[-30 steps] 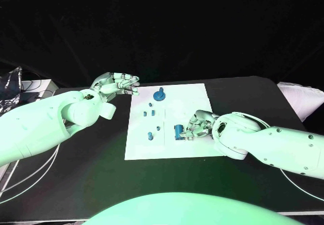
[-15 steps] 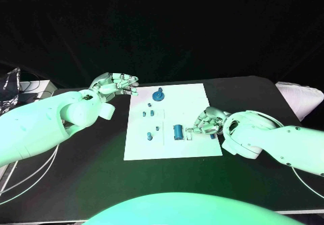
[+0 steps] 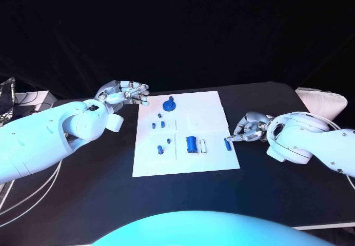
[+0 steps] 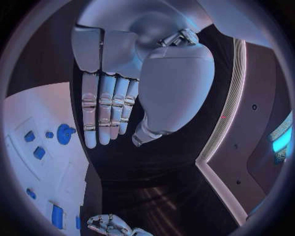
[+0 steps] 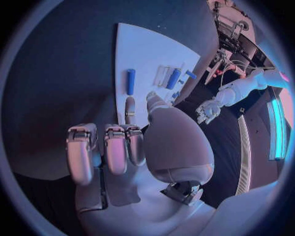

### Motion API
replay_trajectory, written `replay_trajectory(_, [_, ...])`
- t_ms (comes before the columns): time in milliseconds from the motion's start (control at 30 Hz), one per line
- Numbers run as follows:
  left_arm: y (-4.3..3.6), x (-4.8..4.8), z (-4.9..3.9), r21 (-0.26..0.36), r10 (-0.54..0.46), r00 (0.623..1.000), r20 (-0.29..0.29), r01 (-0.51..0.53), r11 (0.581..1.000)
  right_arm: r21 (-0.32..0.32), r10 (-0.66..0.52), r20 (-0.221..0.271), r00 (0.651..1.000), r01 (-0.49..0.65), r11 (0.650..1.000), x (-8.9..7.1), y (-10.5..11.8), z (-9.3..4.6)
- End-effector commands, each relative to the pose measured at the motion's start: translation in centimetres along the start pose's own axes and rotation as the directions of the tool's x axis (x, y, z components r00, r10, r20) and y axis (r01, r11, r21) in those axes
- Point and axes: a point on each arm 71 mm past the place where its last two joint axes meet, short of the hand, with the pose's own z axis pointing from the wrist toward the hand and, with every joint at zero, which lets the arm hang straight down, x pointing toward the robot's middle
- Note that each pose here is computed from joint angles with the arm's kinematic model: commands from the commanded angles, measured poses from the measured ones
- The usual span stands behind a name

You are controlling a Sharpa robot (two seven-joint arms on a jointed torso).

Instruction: Assemble the parts on the task board

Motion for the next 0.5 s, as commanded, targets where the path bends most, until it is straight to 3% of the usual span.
replay_trajectory(33, [-0.01,0.32,0.07,0.005,-0.005,1.0,-0.022,0.005,1.0,0.026,-0.113,-0.025,0.993,0.114,0.993,-0.1,-0.7,0.0])
replay_trajectory(233, [0.0,0.28,0.07,0.004,-0.005,1.0,-0.021,0.005,1.0,0.043,-0.139,-0.032,0.99,0.14,0.989,0.2,-1.3,0.2])
replay_trajectory(500, [0.01,0.27,0.05,0.002,-0.005,1.0,-0.022,0.005,1.0,0.02,-0.135,-0.036,0.99,0.136,0.991,1.3,-0.2,0.4])
